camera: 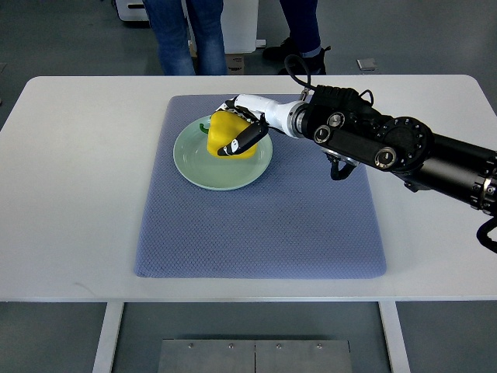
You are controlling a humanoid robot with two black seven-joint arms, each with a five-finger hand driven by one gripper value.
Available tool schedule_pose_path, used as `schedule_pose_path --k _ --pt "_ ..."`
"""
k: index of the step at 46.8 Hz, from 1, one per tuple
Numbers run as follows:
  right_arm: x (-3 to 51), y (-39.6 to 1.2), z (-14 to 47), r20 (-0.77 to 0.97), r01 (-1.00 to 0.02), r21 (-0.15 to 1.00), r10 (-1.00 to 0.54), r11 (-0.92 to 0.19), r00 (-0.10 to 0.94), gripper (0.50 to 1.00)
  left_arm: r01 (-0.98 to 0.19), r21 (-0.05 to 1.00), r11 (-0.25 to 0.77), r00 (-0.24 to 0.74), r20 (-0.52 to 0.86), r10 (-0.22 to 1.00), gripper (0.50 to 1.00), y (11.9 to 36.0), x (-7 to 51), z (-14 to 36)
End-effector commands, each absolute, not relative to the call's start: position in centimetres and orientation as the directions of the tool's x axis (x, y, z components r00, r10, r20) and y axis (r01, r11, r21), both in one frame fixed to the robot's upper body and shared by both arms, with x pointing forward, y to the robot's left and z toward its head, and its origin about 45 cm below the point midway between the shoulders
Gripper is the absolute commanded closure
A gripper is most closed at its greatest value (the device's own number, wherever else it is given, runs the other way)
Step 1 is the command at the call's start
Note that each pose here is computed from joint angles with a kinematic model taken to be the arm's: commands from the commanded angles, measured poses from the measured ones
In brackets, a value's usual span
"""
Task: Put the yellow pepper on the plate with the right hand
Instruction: 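Lift the pepper and carry it with the right hand over the plate, then lower the pepper onto the green plate and open the right hand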
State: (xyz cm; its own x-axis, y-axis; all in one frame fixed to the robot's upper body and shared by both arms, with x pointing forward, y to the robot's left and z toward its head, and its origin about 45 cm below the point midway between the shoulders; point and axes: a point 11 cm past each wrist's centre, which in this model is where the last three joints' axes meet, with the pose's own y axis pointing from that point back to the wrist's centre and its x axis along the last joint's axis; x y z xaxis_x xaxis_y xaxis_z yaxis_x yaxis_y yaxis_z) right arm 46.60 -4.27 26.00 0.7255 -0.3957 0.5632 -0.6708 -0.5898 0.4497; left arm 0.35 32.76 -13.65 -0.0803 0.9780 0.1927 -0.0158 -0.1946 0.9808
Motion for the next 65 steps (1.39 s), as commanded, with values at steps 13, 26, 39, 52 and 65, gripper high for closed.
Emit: schedule_pose_path --k 13,26,39,52,65 --pt "46.9 -5.6 24.4 0.524 -0.701 0.472 -0.469 -0.535 0.711 1.000 -0.016 0.981 -0.195 -0.080 0.193 0.978 0.500 32.8 0.4 -13.6" --pt "46.3 -5.4 23.7 0.509 -0.685 0.482 -0.462 -0.546 0.726 1.000 -0.016 0.981 -0.195 -0.080 0.193 0.978 0.500 32.8 0.4 -13.6" --pt "45.5 -4.8 23.2 0.499 -0.664 0.490 -0.443 -0.565 0.745 1.000 -0.015 0.981 -0.195 -0.080 0.193 0.978 0.500 32.8 0.3 -13.6" --pt "45.0 -4.5 22.7 0.488 -0.649 0.495 -0.433 -0.578 0.758 1.000 -0.016 0.981 -0.195 -0.080 0.193 0.978 0.500 32.8 0.4 -13.6" --pt "44.7 -4.7 22.0 0.473 -0.642 0.502 -0.437 -0.580 0.765 0.837 -0.015 0.981 -0.195 -0.080 0.193 0.978 0.500 32.8 0.3 -13.6"
